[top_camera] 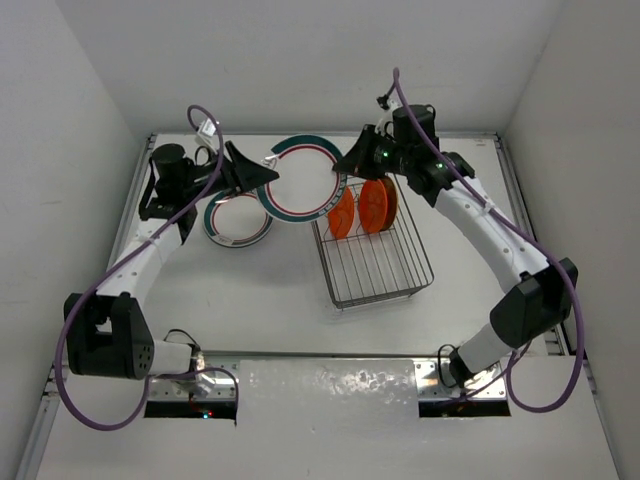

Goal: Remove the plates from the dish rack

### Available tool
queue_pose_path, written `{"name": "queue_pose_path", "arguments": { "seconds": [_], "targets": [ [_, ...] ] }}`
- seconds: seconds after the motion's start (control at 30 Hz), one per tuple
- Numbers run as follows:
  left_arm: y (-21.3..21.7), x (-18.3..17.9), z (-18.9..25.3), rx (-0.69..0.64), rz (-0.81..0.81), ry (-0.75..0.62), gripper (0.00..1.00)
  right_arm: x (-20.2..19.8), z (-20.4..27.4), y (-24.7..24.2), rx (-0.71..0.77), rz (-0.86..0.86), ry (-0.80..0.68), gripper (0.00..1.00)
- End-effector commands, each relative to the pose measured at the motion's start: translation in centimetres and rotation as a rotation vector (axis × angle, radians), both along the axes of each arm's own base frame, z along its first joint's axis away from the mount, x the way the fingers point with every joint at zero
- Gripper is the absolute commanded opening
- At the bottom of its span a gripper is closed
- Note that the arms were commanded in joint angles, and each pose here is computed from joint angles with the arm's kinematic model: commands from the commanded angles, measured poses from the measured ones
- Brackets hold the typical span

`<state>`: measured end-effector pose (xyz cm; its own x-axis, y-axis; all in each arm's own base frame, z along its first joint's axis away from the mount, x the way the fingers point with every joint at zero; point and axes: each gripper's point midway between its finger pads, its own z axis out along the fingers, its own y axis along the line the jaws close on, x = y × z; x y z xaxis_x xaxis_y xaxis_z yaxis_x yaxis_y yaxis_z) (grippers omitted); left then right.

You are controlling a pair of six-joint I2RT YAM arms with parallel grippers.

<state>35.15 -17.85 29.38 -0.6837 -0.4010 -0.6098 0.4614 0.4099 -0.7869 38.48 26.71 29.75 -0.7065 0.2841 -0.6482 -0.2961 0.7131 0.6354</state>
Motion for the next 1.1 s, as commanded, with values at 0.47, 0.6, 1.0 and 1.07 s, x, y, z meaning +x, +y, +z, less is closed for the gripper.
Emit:
{"name": "queue_pose_path", "arguments": {
  "seconds": [0.47, 0.6, 1.0, 1.07],
  "targets": [
    [12.6, 3.8, -8.5, 0.142, 0.622, 0.319, 0.0, 3.3, 0.1, -2.9, -0.251, -0.09, -0.06, 0.99],
    [16.8, 3.3, -10.7, 0.207, 0.794, 0.361, 0.0, 4.3, -3.0, -6.1, -0.59, -0.162, -0.003, 0.99],
    [19.1, 1.6, -20.7, 0.328, 0.894, 0.568, 0.2, 5.5, -12.6, -4.1, -0.98, -0.021, 0.058, 0.77],
    [19.2, 1.3, -21.5, 0.339, 0.896, 0.584, 0.27, 5.6, -13.6, -3.7, -0.986, -0.008, 0.065, 0.7]
  ]
}}
